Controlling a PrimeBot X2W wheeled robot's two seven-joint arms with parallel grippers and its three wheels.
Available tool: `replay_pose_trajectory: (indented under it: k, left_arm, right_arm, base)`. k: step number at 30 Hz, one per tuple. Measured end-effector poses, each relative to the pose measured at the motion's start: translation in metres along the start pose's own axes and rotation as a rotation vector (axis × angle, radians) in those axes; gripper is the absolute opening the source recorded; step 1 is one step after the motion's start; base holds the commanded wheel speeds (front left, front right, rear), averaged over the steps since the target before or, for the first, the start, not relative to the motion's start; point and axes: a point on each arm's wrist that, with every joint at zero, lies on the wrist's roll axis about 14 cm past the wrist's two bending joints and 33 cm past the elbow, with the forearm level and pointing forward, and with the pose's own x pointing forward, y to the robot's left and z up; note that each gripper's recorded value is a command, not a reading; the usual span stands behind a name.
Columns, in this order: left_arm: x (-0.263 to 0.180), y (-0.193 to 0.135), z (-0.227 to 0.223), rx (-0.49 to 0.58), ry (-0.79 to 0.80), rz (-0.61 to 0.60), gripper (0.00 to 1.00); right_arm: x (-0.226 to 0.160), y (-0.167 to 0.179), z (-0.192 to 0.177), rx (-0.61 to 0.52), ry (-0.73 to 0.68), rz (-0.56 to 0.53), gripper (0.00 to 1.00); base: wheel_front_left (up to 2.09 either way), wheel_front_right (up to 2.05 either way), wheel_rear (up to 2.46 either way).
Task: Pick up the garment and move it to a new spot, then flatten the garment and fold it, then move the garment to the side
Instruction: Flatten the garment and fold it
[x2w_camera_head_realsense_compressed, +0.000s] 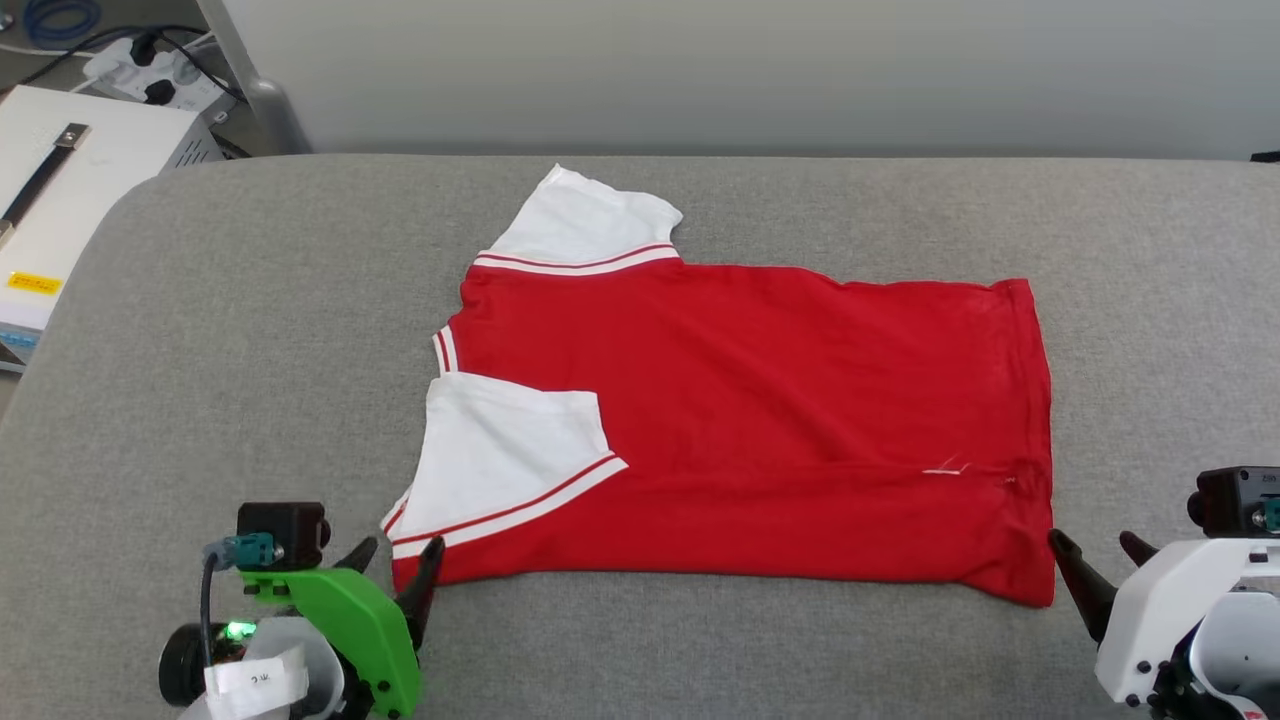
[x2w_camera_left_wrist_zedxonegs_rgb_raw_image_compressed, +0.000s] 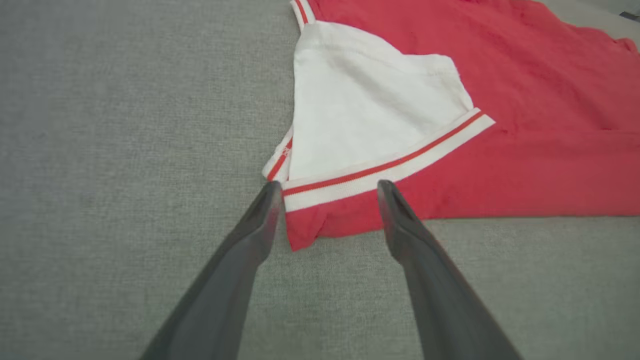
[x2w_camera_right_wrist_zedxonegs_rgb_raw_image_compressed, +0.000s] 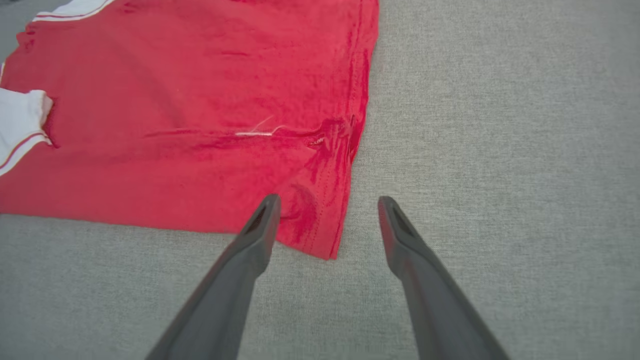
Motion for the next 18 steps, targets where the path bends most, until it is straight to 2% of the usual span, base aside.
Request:
replay_pose_trajectory:
  k: [11,18]
  left_arm:
    - [0.012,0.023,-0.03,0.011,0.169,0.113,1.0]
    - [0.028,0.029,-0.041,0.028,0.226,0.125,1.0]
  right_arm:
    - [0.005,0.002,-0.01,0.036,0.042,-0.02,1.0]
    - [0.009,-0.005,-0.018,0.04,0.073,-0.042,1.0]
  base:
    - [0.0,0.0,0.0]
    - [0.0,0.0,0.0]
